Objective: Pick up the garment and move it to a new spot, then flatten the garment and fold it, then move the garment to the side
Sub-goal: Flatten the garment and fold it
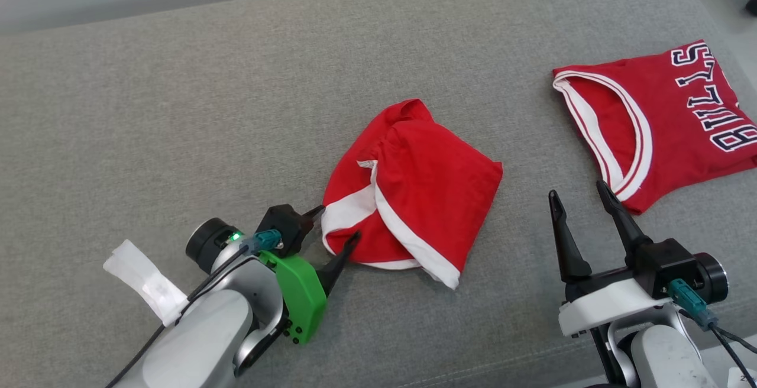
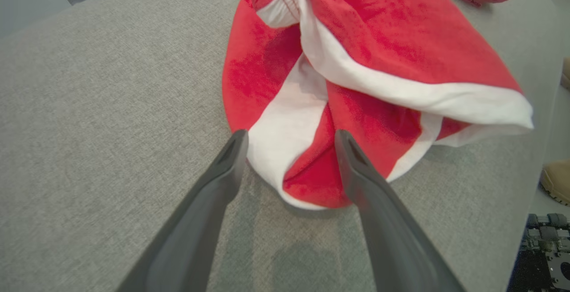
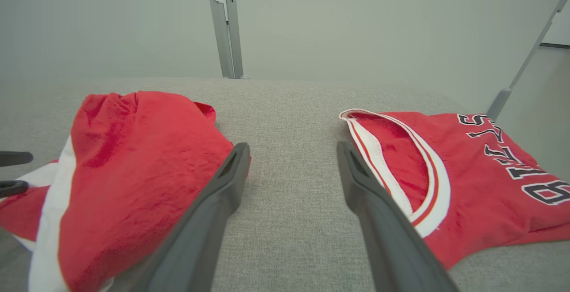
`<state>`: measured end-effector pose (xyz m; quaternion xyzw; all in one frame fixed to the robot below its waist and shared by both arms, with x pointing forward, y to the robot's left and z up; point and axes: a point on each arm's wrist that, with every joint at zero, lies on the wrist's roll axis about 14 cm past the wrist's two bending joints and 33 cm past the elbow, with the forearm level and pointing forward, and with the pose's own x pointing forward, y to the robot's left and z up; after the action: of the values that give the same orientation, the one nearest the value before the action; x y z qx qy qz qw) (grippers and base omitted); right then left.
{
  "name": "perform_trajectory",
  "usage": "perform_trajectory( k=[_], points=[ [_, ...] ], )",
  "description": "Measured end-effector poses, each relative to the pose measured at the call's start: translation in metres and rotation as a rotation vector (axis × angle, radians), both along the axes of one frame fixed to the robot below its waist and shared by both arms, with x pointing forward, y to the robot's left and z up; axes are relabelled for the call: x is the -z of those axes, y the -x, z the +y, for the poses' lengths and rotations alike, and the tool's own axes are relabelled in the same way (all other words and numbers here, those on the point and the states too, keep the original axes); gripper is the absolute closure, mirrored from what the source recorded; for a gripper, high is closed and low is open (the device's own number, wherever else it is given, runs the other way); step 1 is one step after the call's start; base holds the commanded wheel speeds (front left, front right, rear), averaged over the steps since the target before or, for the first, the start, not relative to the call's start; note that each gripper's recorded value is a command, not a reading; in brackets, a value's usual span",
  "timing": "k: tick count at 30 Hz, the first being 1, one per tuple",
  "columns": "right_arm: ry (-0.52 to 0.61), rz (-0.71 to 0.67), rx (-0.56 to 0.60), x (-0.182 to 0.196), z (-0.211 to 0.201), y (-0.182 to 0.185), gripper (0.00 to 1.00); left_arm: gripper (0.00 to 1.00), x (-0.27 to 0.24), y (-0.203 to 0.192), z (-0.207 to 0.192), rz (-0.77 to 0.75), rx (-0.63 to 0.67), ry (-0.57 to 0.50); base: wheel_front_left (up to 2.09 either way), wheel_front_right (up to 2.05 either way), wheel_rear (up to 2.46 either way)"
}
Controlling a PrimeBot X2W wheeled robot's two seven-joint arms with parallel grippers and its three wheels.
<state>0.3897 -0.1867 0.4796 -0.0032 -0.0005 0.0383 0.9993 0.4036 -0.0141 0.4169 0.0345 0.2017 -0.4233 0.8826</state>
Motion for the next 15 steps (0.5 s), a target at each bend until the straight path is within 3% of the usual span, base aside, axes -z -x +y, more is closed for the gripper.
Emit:
perform_trajectory(
  k=[7,9,15],
  points=[
    [0.002,0.026,0.060,0.008,-0.017,0.004,0.00,0.02,0.036,-0.013,-0.001,0.070,0.051,-0.097,0.00,0.00,0.00],
    [0.003,0.029,0.070,0.008,-0.020,0.005,0.00,0.97,0.042,-0.015,-0.001,0.091,0.052,-0.106,0.00,0.00,0.00],
    [0.003,0.020,0.093,0.005,-0.026,0.007,0.00,1.00,0.017,-0.027,-0.007,0.117,0.000,0.032,0.00,0.00,0.00]
  ],
)
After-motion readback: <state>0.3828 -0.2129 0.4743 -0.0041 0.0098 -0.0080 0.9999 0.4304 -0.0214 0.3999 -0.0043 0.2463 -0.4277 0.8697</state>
